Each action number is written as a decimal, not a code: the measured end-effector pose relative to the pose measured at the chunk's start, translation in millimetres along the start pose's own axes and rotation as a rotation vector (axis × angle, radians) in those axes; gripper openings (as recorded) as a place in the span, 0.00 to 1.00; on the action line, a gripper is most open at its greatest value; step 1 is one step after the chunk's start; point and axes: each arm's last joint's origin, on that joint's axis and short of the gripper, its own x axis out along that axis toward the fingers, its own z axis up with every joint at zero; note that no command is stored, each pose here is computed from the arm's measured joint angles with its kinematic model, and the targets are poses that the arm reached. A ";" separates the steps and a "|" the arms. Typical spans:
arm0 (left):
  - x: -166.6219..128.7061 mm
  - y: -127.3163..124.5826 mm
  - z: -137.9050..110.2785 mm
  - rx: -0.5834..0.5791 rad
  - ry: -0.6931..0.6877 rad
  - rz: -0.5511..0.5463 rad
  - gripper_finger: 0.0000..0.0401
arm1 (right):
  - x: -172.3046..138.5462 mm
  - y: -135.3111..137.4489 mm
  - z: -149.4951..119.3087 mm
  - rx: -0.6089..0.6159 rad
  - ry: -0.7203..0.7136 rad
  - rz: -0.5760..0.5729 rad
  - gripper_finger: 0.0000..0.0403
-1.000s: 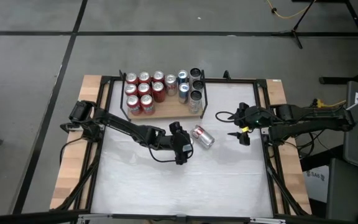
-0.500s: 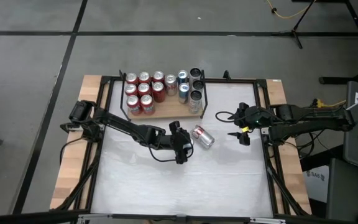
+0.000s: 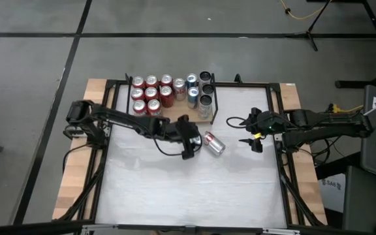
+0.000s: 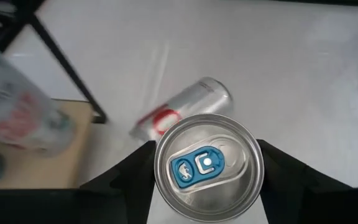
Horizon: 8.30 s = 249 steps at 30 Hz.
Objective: Place canned beverage on shelf
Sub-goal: Put the blue soda can on the shelf aligned with the other blue soda cans, then put the red silver soda can on the shelf aligned with the other red silver soda can
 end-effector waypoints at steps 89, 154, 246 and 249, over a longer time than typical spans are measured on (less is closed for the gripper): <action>-13.9 142.8 20.7 0.005 -0.076 0.237 0.66 | -0.1 0.0 0.1 0.000 -0.001 0.000 0.83; -150.1 45.5 12.6 0.019 -0.019 -0.001 0.66 | 135.9 55.8 14.3 0.498 0.081 -0.198 0.83; -79.0 7.6 -97.0 -0.695 0.021 -0.123 0.66 | 168.3 72.9 44.5 0.372 -0.201 0.101 0.73; -79.1 6.9 -95.4 -0.738 0.016 -0.143 0.66 | 167.4 73.2 47.6 0.330 -0.234 0.106 0.73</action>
